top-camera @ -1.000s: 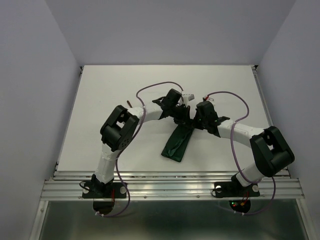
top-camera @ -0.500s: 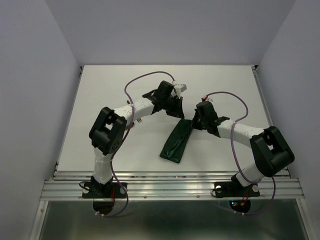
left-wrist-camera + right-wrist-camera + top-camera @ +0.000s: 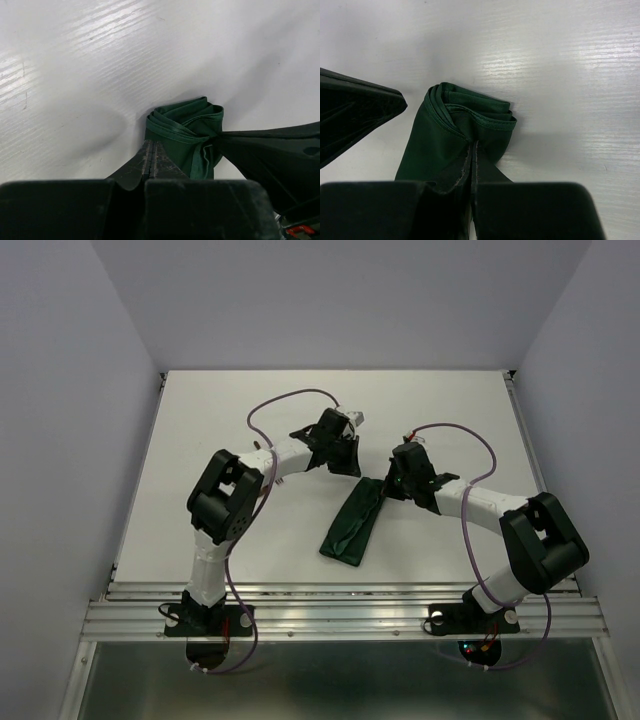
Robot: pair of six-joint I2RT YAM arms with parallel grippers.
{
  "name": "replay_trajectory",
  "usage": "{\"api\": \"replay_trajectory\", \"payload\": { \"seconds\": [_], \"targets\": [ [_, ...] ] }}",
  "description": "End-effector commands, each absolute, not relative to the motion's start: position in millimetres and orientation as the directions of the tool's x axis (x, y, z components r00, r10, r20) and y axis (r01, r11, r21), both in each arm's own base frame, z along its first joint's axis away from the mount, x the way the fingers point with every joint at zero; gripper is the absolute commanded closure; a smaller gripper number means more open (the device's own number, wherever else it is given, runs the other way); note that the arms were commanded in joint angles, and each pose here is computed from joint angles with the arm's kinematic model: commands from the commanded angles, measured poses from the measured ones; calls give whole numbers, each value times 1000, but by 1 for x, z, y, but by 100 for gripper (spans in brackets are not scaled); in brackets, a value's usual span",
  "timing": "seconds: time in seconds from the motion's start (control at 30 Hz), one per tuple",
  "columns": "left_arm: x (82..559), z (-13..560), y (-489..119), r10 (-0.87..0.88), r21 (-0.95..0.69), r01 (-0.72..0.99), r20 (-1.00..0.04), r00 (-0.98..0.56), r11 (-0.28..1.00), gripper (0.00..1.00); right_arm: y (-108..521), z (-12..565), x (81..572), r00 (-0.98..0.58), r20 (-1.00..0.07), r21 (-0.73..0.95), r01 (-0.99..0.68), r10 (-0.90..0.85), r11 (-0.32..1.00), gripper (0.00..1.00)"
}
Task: Fold the napkin into a case and place the utensils inside
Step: Stuff the top corner of the smaller-rectangle-folded napkin into the folded napkin.
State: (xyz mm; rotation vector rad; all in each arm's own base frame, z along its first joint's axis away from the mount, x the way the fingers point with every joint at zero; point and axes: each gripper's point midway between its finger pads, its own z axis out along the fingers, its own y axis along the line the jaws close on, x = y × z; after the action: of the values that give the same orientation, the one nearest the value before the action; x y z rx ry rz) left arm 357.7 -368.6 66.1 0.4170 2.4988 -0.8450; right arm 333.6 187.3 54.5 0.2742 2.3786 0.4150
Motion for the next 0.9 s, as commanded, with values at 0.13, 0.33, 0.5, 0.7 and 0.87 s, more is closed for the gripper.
{"api": "replay_trajectory", "payload": {
  "seconds": [0.13, 0.33, 0.5, 0.7, 0.87],
  "targets": [
    [355, 64, -374, 127, -490, 415, -518, -846, 766, 100, 197, 78, 348, -696, -639, 408, 54, 327, 911, 99],
    [349, 58, -380, 145, -490, 421, -505, -851, 763, 100, 199, 78, 350, -699, -637, 410, 51, 326, 911, 99],
    [342, 57, -386, 163, -481, 433, -505, -847, 763, 100, 199, 76, 348, -701, -634, 413, 52, 328, 909, 99],
    [336, 63, -395, 171, -486, 447, -511, -842, 751, 100, 199, 75, 348, -703, -631, 413, 53, 328, 909, 99],
    [332, 60, -402, 182, -500, 454, -500, -847, 738, 100, 200, 74, 348, -705, -630, 415, 50, 326, 909, 99]
  ]
}}
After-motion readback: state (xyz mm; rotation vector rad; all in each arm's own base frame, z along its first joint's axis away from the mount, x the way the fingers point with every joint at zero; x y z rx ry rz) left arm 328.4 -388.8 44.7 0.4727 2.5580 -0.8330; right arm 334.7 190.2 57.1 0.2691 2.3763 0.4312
